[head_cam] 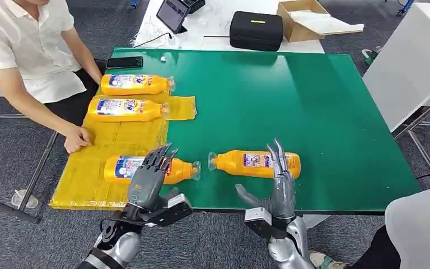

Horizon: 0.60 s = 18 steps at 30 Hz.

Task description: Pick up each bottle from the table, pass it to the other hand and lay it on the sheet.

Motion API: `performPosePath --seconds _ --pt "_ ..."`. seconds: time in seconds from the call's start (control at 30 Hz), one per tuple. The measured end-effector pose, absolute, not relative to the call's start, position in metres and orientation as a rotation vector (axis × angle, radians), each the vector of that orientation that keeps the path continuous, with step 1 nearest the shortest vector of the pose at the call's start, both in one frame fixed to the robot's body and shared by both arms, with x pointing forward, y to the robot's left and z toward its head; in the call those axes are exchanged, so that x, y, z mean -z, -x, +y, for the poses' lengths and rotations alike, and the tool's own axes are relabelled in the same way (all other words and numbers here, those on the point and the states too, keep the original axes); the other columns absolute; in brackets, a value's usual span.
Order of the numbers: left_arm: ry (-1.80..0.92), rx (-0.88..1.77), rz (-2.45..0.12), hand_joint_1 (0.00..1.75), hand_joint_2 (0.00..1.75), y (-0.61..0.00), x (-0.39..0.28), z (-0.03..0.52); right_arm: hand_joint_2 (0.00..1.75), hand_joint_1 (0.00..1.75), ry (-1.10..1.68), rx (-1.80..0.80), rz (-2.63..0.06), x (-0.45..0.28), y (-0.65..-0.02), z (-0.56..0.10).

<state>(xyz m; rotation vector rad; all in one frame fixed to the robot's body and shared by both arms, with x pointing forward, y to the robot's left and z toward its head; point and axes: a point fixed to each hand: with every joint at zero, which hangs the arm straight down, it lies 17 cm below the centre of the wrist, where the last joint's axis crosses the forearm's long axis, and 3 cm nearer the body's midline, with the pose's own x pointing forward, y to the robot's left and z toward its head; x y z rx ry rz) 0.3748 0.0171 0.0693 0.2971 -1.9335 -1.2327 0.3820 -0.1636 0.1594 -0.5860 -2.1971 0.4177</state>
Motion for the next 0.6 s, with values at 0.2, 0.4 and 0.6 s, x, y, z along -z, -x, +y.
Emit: performPosePath --seconds 0.2,0.4,0.6 --pt "-0.235 1.165 -2.048 0.00 1.75 -0.353 -0.107 0.000 1.75 0.00 0.632 -0.585 -2.158 -0.146 -0.382 -0.158" --pt "-0.038 0.961 -2.121 0.00 1.75 -0.342 -0.140 -0.008 1.75 0.00 0.688 -0.799 -2.000 -0.103 -0.410 -0.180" --pt "0.079 0.767 -2.121 0.00 1.75 -0.342 -0.161 -0.018 1.75 0.00 0.775 -0.921 -1.843 -0.066 -0.439 -0.224"
